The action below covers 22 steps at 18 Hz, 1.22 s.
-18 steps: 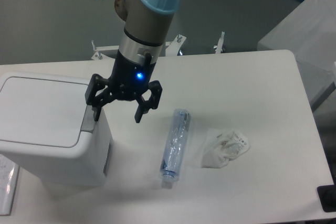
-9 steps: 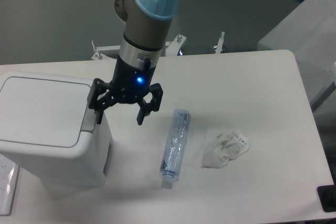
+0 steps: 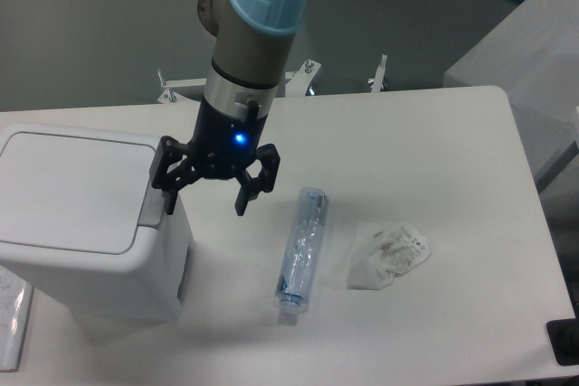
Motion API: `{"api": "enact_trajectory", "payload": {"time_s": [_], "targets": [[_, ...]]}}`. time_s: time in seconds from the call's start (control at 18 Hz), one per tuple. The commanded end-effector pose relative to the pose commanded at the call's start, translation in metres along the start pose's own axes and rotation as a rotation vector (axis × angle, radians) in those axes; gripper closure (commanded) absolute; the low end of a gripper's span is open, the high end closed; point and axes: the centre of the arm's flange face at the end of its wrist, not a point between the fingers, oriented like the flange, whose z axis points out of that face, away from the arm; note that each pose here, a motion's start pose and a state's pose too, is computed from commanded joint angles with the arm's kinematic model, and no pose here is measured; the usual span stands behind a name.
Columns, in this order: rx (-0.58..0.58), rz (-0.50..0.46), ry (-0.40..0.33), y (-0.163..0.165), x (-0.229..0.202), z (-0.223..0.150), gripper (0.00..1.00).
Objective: Open the trash can
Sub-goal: 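Lower the gripper fingers against the lid's front edge, then push the lid upward with the gripper to flip it open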
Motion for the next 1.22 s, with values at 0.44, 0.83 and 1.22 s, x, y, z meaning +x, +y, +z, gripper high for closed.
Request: {"api": "enact_trajectory", "payload": {"time_s": [0.44,0.83,1.22], "targets": [[0.008,-0.002,0.003,0.012,0.000,0.011,0.00],[0.036,-0.008,0.003,0.011,0.004,0.011,0.00],[0.032,-0.006,0.000,0.011,0.003,0.013,0.00]]}}
